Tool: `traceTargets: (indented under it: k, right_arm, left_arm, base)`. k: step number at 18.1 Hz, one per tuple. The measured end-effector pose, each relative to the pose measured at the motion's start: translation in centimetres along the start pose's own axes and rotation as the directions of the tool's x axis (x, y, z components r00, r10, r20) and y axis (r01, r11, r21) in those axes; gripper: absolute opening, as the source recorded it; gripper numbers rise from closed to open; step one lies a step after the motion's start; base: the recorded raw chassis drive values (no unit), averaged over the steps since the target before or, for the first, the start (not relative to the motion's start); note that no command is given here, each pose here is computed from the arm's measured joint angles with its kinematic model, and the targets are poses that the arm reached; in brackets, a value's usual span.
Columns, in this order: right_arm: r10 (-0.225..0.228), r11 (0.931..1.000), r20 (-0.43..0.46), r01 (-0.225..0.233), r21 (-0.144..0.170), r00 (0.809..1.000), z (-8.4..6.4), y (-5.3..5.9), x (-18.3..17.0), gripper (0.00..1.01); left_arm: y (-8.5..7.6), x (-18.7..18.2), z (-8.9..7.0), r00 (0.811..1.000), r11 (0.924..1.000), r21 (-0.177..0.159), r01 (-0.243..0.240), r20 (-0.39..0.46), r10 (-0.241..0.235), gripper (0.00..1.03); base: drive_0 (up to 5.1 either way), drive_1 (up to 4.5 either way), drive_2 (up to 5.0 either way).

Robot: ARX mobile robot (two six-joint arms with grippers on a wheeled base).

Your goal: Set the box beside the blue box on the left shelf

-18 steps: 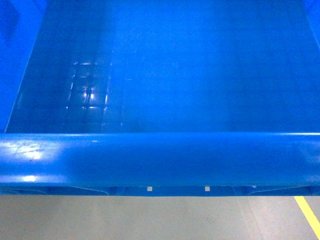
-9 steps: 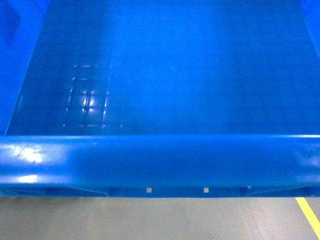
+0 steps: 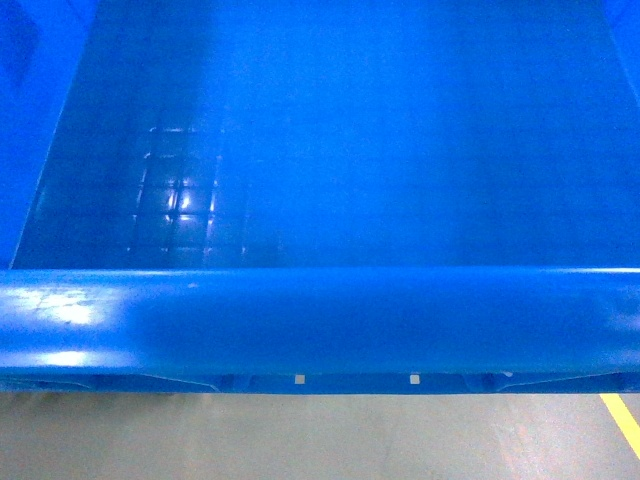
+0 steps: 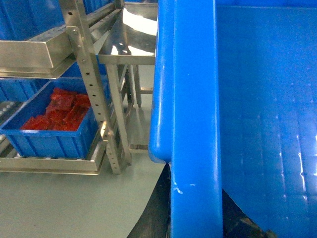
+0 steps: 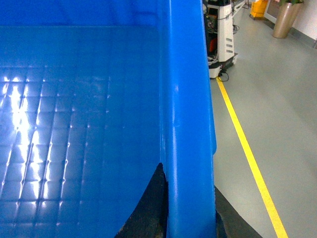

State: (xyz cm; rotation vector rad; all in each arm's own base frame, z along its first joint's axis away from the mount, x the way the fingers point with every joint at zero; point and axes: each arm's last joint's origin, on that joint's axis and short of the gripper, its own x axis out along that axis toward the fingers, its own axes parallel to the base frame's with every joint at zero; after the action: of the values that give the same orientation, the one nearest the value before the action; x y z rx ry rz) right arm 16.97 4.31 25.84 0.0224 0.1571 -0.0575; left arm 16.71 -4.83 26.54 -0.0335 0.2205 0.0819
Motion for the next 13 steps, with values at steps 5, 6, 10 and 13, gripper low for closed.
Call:
traceTargets:
  k: [5,6,10,13]
  right_arm:
    - [0.0,1.0,0.0,0.0,0.0,1.0,0.0,0.0,0.0,0.1]
    - [0.0,1.0,0.0,0.0,0.0,1.0,0.0,0.0,0.0,0.1]
    - [0.0,1.0,0.0,0.0,0.0,1.0,0.0,0.01,0.0,0.1]
    - [0.0,1.0,0.0,0.0,0.0,1.0,-0.01,0.0,-0.01,0.1]
  left_arm:
    - [0.0,0.0,0.0,1.0,1.0,0.0,0.0,0.0,0.0,0.07]
    - [0.0,0.0,0.0,1.0,1.0,0.0,0.0,0.0,0.0,0.07]
    - [0.0,0.0,0.0,1.0,1.0,0.001,0.0,0.0,0.0,0.07]
    - [0.01,-0.03,0.02,1.0,1.0,0.0,0.0,0.002,0.0,0.07]
  base:
    - [-5.0,2.44,2.4]
    - [-4.9,2.51,2.5]
    - [-4.9,2.52,2.5]
    - [-5.0,2.46,2.5]
